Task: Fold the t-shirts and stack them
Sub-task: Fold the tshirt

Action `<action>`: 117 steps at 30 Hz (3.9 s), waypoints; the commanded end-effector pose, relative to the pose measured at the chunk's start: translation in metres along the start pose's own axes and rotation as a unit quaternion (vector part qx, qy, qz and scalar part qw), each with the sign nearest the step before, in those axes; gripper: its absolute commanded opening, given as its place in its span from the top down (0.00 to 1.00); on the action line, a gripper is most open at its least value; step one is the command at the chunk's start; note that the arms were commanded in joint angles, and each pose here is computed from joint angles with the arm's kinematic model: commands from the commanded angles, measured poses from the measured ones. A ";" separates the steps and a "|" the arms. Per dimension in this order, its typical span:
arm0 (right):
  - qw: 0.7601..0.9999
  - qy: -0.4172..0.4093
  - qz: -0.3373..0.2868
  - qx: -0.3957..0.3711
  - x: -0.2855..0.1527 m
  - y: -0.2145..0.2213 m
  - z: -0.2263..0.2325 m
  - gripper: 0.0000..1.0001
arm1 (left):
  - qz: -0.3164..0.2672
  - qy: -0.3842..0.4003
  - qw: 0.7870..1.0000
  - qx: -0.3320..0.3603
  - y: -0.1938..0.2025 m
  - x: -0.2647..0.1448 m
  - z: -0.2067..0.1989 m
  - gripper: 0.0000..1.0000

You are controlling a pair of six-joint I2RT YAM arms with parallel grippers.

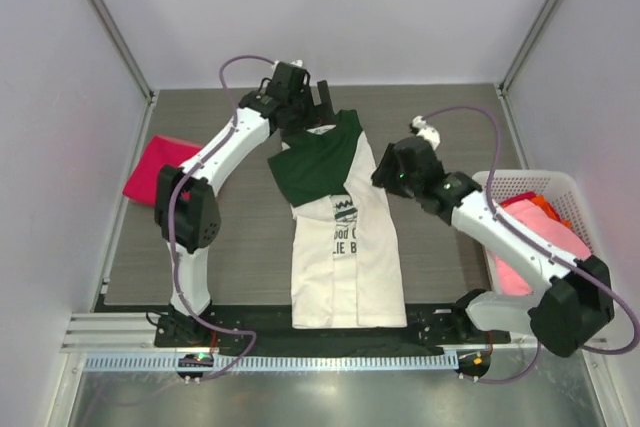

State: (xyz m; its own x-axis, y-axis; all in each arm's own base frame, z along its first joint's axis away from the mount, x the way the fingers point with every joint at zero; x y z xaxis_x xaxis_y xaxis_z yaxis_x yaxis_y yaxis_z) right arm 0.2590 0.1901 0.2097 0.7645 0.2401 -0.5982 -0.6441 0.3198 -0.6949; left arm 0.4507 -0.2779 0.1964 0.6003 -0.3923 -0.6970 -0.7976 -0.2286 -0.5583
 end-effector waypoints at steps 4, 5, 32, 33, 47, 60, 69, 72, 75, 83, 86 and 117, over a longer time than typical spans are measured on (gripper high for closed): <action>0.998 -0.020 0.046 0.023 0.063 -0.038 -0.050 0.35 | -0.031 -0.006 0.999 -0.022 0.026 -0.047 0.017 0.00; 0.997 -0.045 0.053 0.028 0.069 -0.043 -0.048 0.34 | -0.039 -0.001 0.999 -0.026 0.027 -0.054 0.019 0.00; 0.991 -0.060 0.098 0.075 0.270 -0.060 -0.085 0.88 | 0.051 -0.078 0.987 -0.129 0.077 0.061 0.138 0.39; 0.991 -0.052 0.094 0.083 0.274 -0.061 -0.090 0.97 | 0.039 -0.068 0.988 -0.131 0.063 0.066 0.132 0.40; 0.989 -0.080 0.029 0.124 0.271 -0.113 -0.099 0.42 | -0.008 -0.050 0.991 -0.127 0.006 0.077 0.133 0.03; 0.996 0.013 0.041 0.075 0.111 -0.040 -0.121 0.00 | -0.028 0.014 0.984 -0.176 0.061 -0.057 0.132 0.00; 0.991 0.029 0.114 0.063 0.007 0.061 -0.132 0.24 | 0.019 0.015 0.991 -0.131 0.180 -0.123 0.123 0.00; 0.988 0.018 0.142 0.060 -0.008 0.095 -0.111 0.28 | 0.030 0.028 0.991 -0.125 0.216 -0.142 0.115 0.03; 0.984 0.040 0.161 0.063 -0.019 0.113 -0.106 0.28 | 0.043 0.027 0.990 -0.133 0.242 -0.154 0.115 0.05; 0.977 0.066 0.195 0.047 -0.041 0.153 -0.113 0.45 | 0.073 0.019 0.990 -0.121 0.291 -0.159 0.109 0.12; 0.975 0.071 0.206 0.044 -0.048 0.166 -0.116 0.51 | 0.098 0.011 0.991 -0.091 0.320 -0.160 0.101 0.14; 0.965 0.089 0.246 -0.013 -0.066 0.209 -0.104 0.83 | 0.143 0.008 0.986 -0.089 0.379 -0.154 0.095 0.85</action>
State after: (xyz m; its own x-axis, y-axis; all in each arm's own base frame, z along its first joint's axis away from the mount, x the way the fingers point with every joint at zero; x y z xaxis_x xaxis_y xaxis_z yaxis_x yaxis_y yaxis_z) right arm 0.0694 0.1448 0.0630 0.3353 0.1970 -0.9213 -0.9366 0.1748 -0.3036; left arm 0.0599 -0.2184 0.0509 0.3304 -0.4760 -0.8150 -0.9401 -0.2432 -0.2390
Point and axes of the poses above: each gripper's point midway between its finger pads, its own x axis out along the fingers, its own z axis along the line the jaws close on, y = z × x, the point moved 4 cm from there along -x, back along the fingers, and after that the axes turned 1 degree about -x, right-handed, at the moved point
